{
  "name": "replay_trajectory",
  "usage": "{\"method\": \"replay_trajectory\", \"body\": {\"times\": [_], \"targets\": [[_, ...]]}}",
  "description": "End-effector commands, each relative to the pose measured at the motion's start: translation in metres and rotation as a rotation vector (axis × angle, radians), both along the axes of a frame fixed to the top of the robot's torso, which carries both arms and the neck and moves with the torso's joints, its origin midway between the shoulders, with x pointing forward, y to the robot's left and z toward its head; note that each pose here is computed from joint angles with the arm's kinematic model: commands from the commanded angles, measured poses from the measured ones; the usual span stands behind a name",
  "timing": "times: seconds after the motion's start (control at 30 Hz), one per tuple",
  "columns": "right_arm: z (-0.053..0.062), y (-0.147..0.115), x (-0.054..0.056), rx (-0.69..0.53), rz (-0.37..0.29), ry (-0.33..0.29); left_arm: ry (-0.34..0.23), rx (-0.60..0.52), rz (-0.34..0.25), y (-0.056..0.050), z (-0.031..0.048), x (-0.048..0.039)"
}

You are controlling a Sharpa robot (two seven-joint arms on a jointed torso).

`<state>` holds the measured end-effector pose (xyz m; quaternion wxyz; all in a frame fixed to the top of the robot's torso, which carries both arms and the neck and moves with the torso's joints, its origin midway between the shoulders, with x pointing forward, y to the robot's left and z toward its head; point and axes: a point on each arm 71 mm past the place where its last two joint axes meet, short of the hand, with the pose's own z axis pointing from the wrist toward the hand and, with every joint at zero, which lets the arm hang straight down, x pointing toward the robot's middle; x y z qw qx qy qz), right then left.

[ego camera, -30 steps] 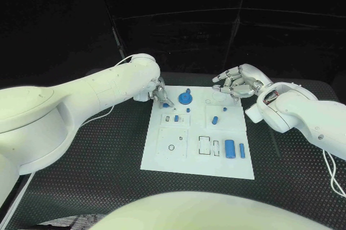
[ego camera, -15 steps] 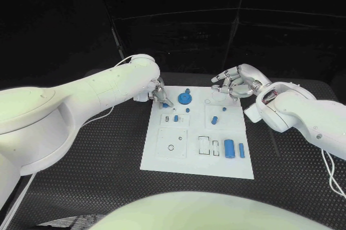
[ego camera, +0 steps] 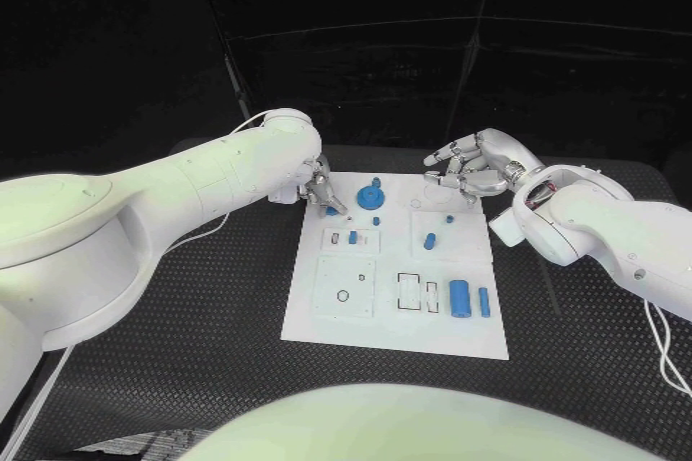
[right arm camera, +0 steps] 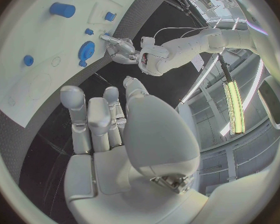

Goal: Assemble the parts on the task board

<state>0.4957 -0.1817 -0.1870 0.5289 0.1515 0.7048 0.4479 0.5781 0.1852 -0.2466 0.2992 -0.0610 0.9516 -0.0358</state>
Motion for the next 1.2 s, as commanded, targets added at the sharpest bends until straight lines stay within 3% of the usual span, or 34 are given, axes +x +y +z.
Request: {"method": "replay_trajectory", "body": {"times": [0.03, 0.47, 1.2], "targets": [[0.0009, 0.0008, -0.0001, 0.002, 0.010, 0.002, -0.009, 0.015, -0.004, 0.0014, -0.0006, -0.0007], [0.0002, -0.0011, 0.0003, -0.002, 0.008, 0.006, -0.012, -0.010, 0.002, 0.0066, 0.0007, -0.0026], [-0.0027, -0.0024, 0.0026, -0.005, 0.007, 0.019, 0.037, -0.085, 0.011, 0.0101, 0.0003, -0.0075]]}}
